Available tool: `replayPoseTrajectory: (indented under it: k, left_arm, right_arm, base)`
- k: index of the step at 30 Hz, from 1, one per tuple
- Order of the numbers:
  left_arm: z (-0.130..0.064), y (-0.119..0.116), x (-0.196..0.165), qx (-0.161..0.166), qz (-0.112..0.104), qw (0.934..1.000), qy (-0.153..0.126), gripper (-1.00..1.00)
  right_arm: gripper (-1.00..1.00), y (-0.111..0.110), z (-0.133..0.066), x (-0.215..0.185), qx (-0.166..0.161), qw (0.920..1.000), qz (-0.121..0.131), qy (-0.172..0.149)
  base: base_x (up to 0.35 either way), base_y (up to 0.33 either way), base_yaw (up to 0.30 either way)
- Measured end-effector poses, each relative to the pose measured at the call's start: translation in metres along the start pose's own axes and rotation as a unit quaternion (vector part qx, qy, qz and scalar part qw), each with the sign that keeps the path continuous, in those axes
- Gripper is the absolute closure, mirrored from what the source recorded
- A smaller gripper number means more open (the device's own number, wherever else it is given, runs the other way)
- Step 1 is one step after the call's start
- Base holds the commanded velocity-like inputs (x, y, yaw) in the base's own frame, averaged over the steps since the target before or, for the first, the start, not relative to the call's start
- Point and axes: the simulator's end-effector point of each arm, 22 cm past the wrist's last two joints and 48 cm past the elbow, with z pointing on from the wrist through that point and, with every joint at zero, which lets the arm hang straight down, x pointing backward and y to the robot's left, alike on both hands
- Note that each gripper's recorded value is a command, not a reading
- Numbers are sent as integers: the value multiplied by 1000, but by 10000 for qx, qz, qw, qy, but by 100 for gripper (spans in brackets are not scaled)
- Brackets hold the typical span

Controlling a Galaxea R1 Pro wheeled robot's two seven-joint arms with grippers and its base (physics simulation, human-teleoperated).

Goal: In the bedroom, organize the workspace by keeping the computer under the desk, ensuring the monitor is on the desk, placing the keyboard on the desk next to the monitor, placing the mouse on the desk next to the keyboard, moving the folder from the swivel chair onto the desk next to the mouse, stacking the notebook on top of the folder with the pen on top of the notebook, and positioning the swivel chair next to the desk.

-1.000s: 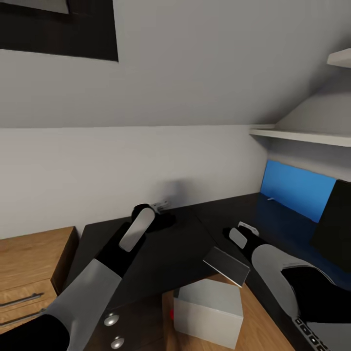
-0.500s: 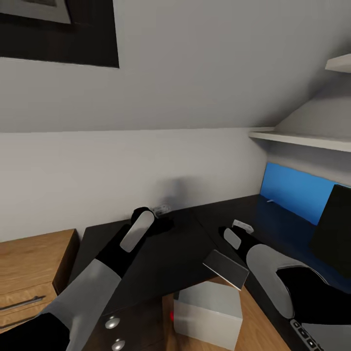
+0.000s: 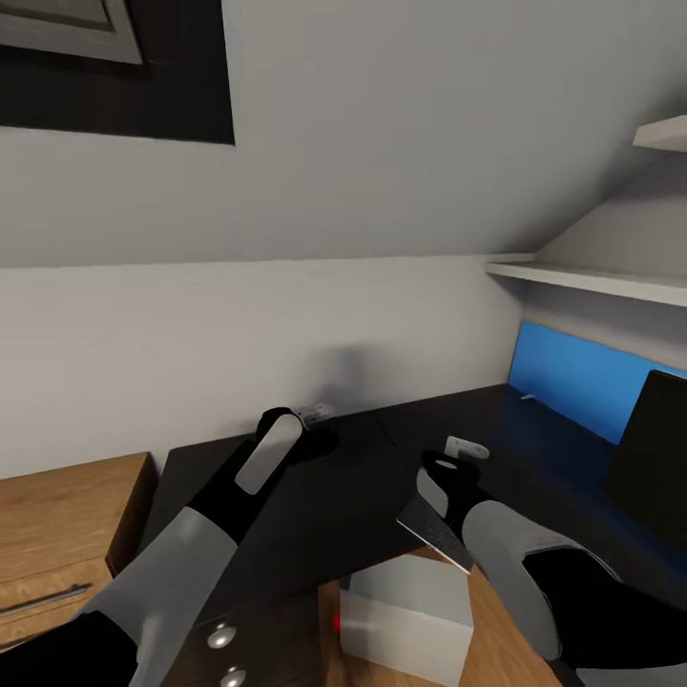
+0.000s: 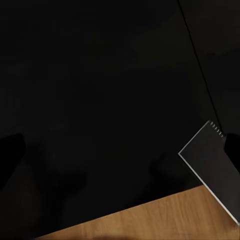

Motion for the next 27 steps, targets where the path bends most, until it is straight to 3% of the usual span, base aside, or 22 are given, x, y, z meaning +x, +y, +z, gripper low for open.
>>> replayPoseTrajectory:
  k: [5,7,14,19,23,27]
  left_arm:
    - [-5,-1,-3,-3,-3,10000,6,-100]
    - [-5,2,-3,-41,-8,10000,37,-100]
    - [-3,11,2,-192,-15,9997,172,-100]
    - [-4,24,0,-312,-62,9993,178,-100]
    - [-7,28,-8,-341,-190,9992,72,-100]
    - [-9,33,-12,-375,-382,9986,-52,-100]
  right_arm:
    - [-100,6,-8,-3,-79,9993,-295,-212]
    - [-100,9,-18,-4,-221,9974,-391,-571]
    - [-100,4,-48,-10,-405,9951,-163,-882]
    - [-100,-4,-78,-8,-527,9958,-162,-735]
    - [-100,-7,-88,-8,-554,9968,-234,-534]
    - [-100,-15,-90,5,-557,9983,-171,-66]
  base:
    - [0,0,0]
    - [0,0,0]
    - [0,0,0]
    - [0,0,0]
    - [0,0,0]
    - [0,0,0]
